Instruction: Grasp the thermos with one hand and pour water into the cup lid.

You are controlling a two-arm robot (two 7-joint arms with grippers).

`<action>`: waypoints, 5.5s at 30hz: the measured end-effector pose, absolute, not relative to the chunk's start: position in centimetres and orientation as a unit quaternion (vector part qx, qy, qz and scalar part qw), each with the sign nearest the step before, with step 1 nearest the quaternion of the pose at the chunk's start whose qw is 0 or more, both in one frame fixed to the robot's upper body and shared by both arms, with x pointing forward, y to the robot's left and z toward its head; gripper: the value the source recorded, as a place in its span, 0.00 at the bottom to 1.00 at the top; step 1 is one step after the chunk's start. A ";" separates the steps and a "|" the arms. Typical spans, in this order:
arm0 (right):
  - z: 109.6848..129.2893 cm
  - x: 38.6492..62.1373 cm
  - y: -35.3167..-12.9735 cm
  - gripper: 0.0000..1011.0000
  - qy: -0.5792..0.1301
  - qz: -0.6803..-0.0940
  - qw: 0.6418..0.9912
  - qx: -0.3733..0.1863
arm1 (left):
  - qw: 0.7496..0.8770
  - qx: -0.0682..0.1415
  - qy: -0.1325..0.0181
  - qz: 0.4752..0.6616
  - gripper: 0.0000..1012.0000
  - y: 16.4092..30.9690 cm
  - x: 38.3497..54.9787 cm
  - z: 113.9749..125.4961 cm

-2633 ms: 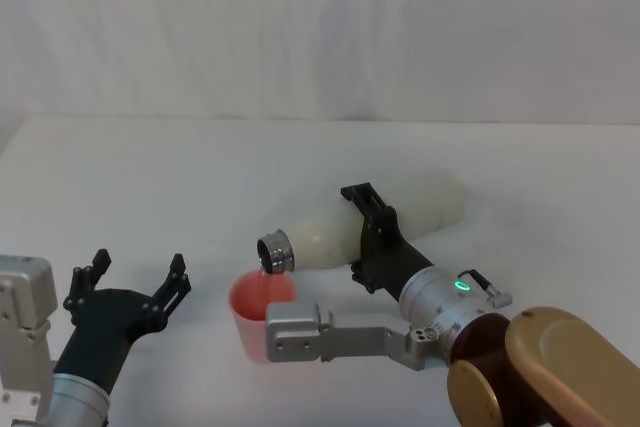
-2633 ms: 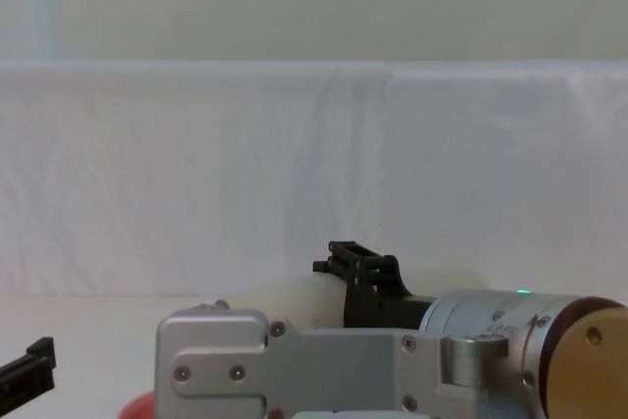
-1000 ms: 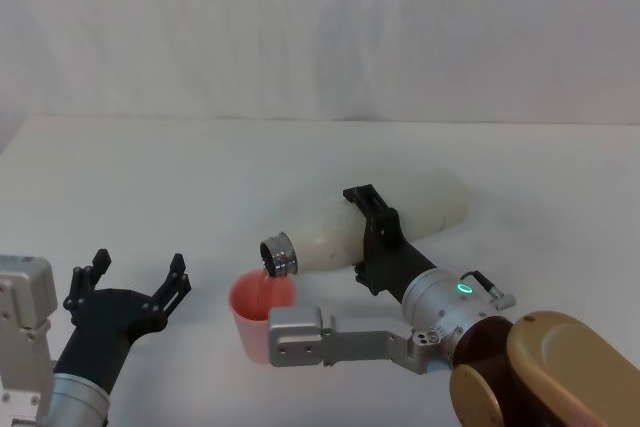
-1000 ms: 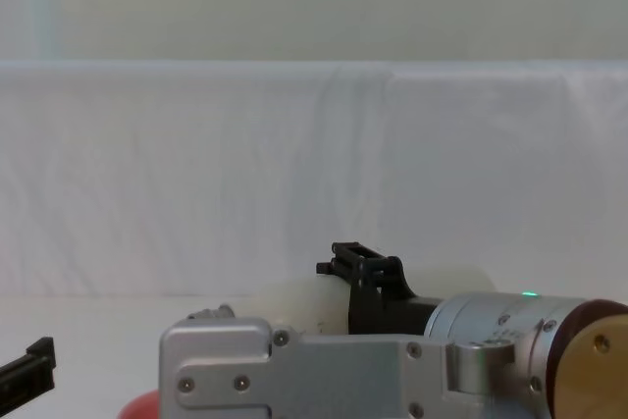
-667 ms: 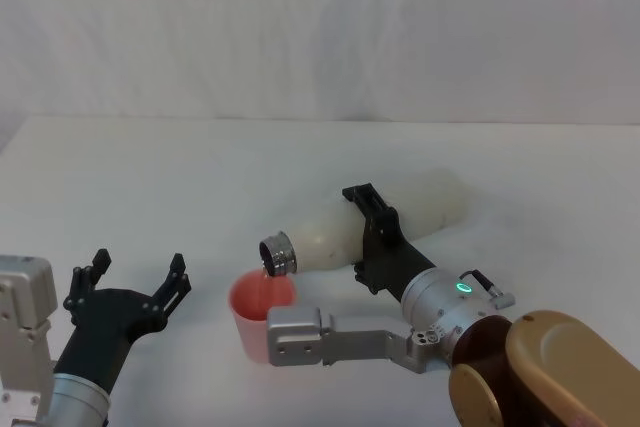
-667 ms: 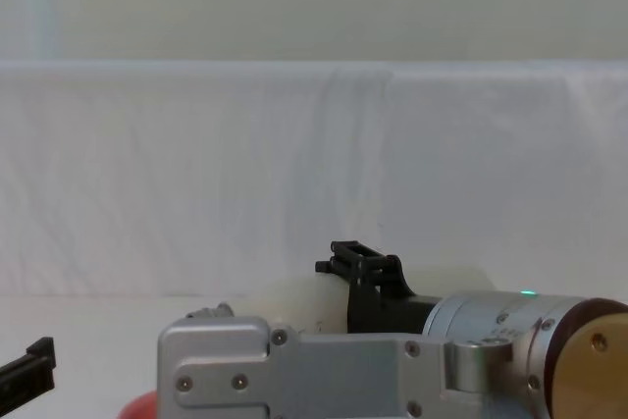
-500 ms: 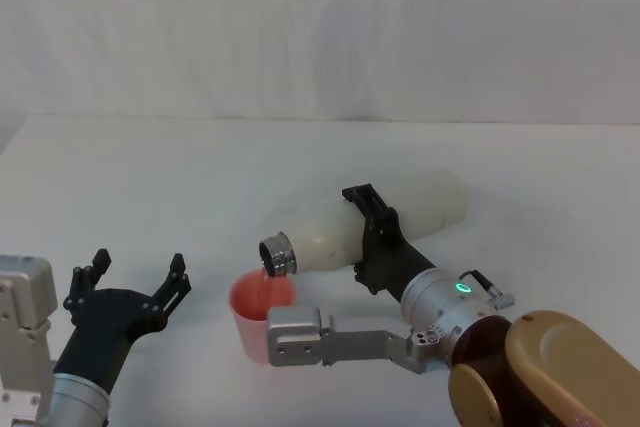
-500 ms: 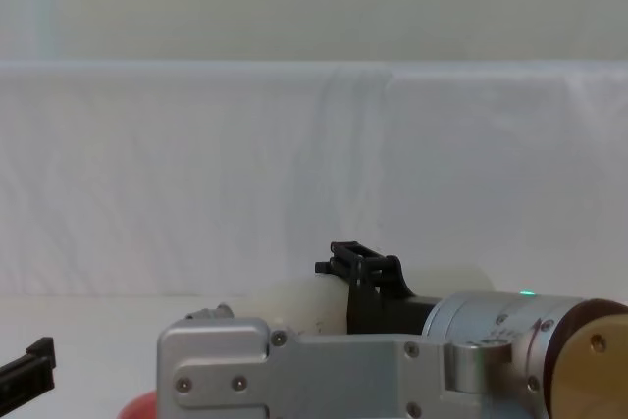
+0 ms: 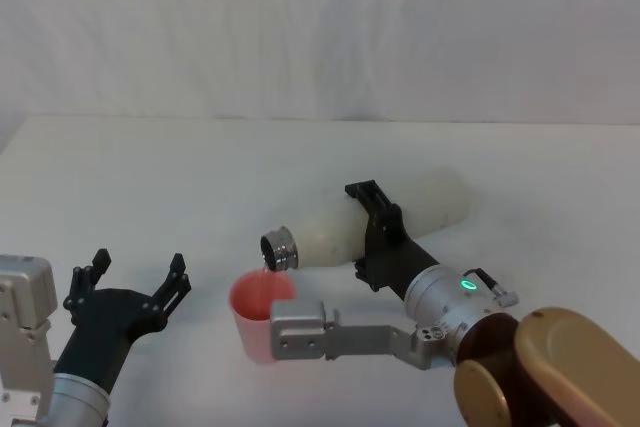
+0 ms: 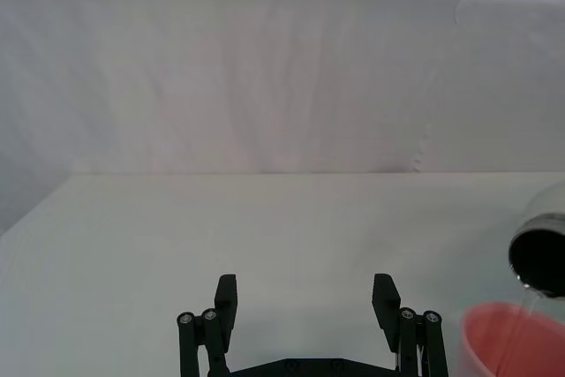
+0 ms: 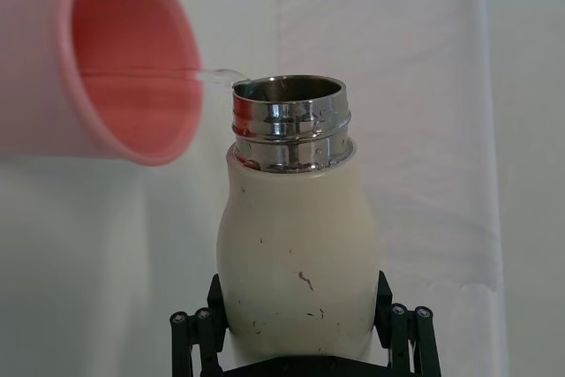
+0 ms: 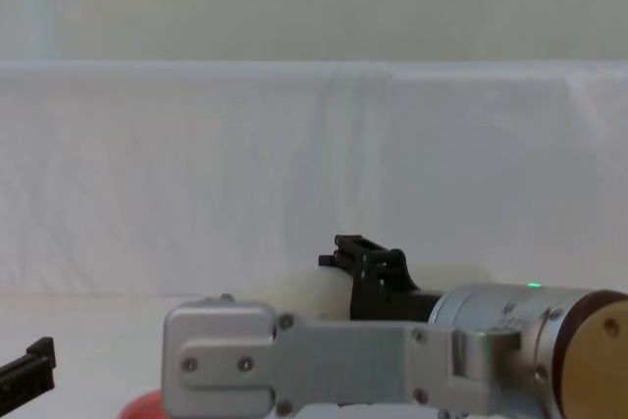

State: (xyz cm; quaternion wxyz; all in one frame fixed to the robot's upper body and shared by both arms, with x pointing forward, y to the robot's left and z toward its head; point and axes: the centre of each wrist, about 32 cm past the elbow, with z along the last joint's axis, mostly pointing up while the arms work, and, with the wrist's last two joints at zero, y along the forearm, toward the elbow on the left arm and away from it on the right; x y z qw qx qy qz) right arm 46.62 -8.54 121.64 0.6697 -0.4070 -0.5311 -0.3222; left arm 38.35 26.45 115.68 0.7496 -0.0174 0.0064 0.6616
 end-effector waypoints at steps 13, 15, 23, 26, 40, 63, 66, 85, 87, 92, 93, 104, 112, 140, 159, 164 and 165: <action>123.0 46.3 -9.9 0.95 -0.490 -0.351 0.714 -0.356 | 0.750 -0.017 0.006 0.662 0.99 26.5 38.4 115.7; 123.2 46.2 -10.3 0.95 -0.474 -0.360 0.729 -0.339 | 0.750 -0.017 0.006 0.662 0.99 26.5 38.4 115.7; 124.1 46.2 -11.9 0.95 -0.407 -0.390 0.778 -0.275 | 0.750 -0.017 0.006 0.662 0.99 26.5 38.4 115.7; 124.4 46.2 -12.9 0.95 -0.374 -0.404 0.799 -0.243 | 0.750 -0.017 0.006 0.662 0.99 26.5 38.4 115.7; 124.3 46.7 -15.6 0.95 -0.227 -0.432 0.864 -0.124 | 0.750 -0.017 0.006 0.662 0.99 26.5 38.4 115.7; 121.6 49.1 -15.4 0.95 -0.046 -0.402 0.914 -0.023 | 0.750 -0.017 0.006 0.662 0.99 26.5 38.4 115.7; 121.5 49.5 -15.2 0.95 -0.037 -0.401 0.915 -0.019 | 0.750 -0.017 0.006 0.662 0.99 26.5 38.4 115.7; 120.0 50.8 -14.0 0.95 0.002 -0.399 0.917 -0.014 | 0.750 -0.017 0.006 0.662 0.99 26.5 38.4 115.7; 119.9 50.8 -13.9 0.95 0.003 -0.399 0.917 -0.014 | 0.750 -0.017 0.006 0.662 0.99 26.5 38.4 115.7; 119.8 50.9 -13.7 0.95 0.007 -0.400 0.917 -0.016 | 0.750 -0.017 0.006 0.662 0.99 26.5 38.4 115.7; 119.8 50.9 -13.7 0.95 0.007 -0.400 0.917 -0.017 | 0.750 -0.017 0.006 0.662 0.99 26.5 38.4 115.7; 119.2 51.1 -13.7 0.95 0.016 -0.400 0.916 -0.022 | 0.750 -0.017 0.006 0.662 0.99 26.5 38.4 115.7; 118.9 51.1 -13.7 0.95 0.019 -0.400 0.916 -0.021 | 0.750 -0.017 0.006 0.662 0.99 26.5 38.4 115.7; 118.8 51.0 -13.7 0.99 0.021 -0.400 0.916 -0.022 | 0.750 -0.017 0.006 0.662 0.99 26.5 38.4 115.7; 119.1 50.6 -13.8 0.99 0.010 -0.403 0.915 -0.027 | 0.750 -0.017 0.006 0.662 0.99 26.5 38.4 115.7; 119.3 50.2 -14.0 0.99 0.006 -0.405 0.914 -0.028 | 0.750 -0.017 0.006 0.662 0.99 26.5 38.4 115.7; 119.3 50.1 -14.1 0.99 0.005 -0.405 0.914 -0.029 | 0.750 -0.017 0.006 0.662 0.99 26.5 38.4 115.7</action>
